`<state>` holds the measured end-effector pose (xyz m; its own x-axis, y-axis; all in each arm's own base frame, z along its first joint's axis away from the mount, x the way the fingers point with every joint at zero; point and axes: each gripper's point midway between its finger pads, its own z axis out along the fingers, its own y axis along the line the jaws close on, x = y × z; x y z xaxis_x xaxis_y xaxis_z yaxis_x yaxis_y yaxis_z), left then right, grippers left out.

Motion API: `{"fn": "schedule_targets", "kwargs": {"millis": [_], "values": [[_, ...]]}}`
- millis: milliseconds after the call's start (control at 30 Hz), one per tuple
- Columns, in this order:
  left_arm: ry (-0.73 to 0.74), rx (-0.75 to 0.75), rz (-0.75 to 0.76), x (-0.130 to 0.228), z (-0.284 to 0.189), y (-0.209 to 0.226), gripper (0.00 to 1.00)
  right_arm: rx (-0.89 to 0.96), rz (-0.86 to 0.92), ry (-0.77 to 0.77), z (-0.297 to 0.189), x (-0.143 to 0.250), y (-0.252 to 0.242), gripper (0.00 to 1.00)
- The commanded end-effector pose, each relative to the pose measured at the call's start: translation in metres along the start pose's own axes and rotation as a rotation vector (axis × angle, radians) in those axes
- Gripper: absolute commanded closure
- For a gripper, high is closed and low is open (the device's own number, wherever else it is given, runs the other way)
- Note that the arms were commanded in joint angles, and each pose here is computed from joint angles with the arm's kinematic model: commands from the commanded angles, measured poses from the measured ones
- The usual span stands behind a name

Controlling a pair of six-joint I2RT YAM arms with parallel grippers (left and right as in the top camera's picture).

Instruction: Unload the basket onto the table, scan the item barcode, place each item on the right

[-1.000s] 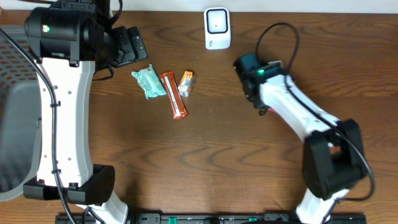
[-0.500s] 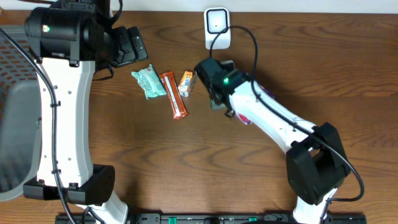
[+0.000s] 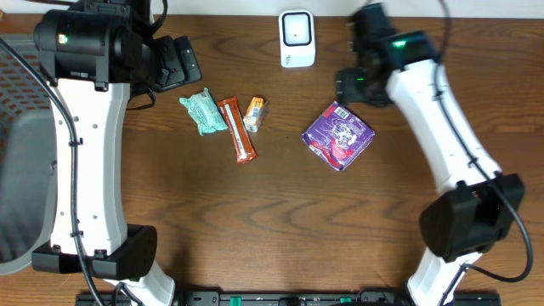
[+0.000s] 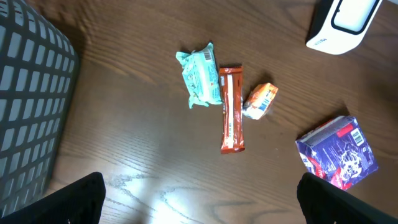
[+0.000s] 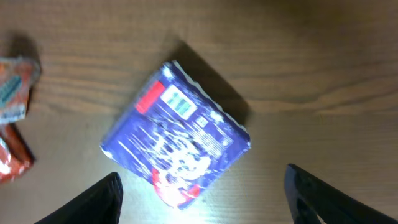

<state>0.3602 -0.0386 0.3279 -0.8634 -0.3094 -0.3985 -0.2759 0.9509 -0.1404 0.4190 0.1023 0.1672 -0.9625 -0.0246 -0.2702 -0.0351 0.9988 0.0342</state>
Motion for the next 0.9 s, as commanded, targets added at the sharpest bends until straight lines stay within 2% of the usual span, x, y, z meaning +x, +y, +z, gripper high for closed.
{"fn": "schedule_targets", "kwargs": {"millis": [0,33,100,200,300,433,567,600,733,867], "values": [[0.071,-0.04,0.001,0.016,0.001,0.01,0.02,-0.329,-0.122,0.127,0.022,0.023,0.019,0.3],[0.071,-0.04,0.001,0.016,0.001,0.01,0.02,-0.418,-0.143,0.149,0.025,0.03,0.024,0.34],[0.071,-0.04,0.001,0.016,0.001,0.01,0.02,-0.541,-0.17,0.177,0.027,0.041,0.034,0.37],[0.071,-0.04,0.001,0.016,0.001,0.01,0.02,-0.538,-0.195,0.206,0.036,0.052,0.036,0.3],[0.071,-0.04,0.001,0.016,0.001,0.01,0.02,-0.449,-0.23,0.21,0.041,0.055,0.041,0.28],[0.071,-0.04,0.001,0.016,0.001,0.01,0.02,-0.209,-0.27,0.2,0.053,0.057,0.045,0.24],[0.071,-0.04,0.001,0.016,0.001,0.01,0.02,0.02,-0.299,0.147,0.057,0.054,0.048,0.14],[0.071,-0.04,0.001,0.016,0.001,0.01,0.02,0.084,-0.299,0.125,0.056,0.052,0.047,0.01],[0.071,-0.04,0.001,0.016,0.001,0.01,0.02,0.235,-0.348,0.056,0.051,0.047,0.05,0.01],[0.071,-0.04,0.001,0.016,0.001,0.01,0.02,0.232,-0.401,0.03,0.049,0.051,0.072,0.01]]}}
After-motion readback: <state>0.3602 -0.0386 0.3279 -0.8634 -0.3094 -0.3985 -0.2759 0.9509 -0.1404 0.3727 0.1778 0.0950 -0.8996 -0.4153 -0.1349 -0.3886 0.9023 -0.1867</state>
